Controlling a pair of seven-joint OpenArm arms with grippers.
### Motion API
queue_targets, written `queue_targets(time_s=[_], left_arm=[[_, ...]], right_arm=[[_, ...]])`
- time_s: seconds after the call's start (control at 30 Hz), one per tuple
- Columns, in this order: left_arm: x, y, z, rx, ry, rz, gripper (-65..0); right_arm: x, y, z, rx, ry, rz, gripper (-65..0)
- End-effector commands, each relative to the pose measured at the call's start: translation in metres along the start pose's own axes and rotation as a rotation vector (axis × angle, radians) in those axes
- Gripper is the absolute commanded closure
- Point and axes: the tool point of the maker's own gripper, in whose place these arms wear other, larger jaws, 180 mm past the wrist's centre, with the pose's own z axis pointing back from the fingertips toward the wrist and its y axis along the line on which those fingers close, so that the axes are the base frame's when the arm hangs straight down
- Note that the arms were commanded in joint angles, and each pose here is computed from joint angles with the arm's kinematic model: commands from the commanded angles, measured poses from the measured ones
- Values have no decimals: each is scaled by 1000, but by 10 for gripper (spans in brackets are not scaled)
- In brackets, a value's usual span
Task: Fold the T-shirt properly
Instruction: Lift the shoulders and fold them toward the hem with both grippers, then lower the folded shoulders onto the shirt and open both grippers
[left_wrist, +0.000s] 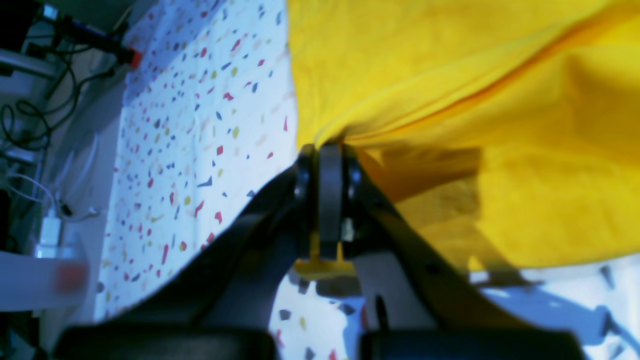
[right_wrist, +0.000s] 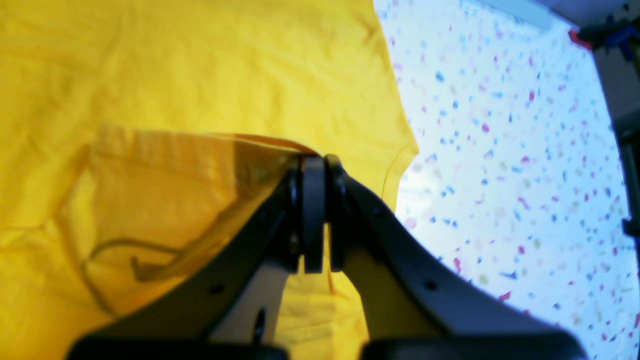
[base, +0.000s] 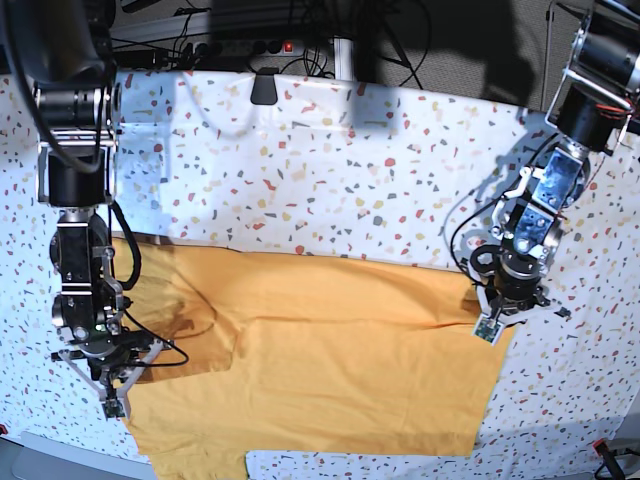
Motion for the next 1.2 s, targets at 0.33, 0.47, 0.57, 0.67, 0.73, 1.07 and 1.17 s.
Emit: queue_targets(time_s=[0.33, 0.47, 0.57, 0.67, 0.73, 1.07, 1.17], left_arm=[[29, 28, -5, 63, -74, -1, 0], [26, 27, -4, 61, -66, 1, 0], [23, 27, -5, 59, -57, -1, 0], [22, 26, -5, 59, -54, -1, 0], [22, 26, -5, 59, -54, -1, 0], [22, 26, -5, 59, -54, -1, 0], [21, 26, -5, 59, -54, -1, 0]], right_arm=[[66, -20, 7, -9, -138, -17, 0], [61, -19, 6, -6, -122, -16, 0], [60, -19, 6, -6, -118, -16, 0], [60, -19, 6, -6, -118, -16, 0], [60, -19, 6, -6, -118, -16, 0], [63, -19, 6, -10, -135, -10, 0], [66, -20, 7, -13, -152, -7, -157]])
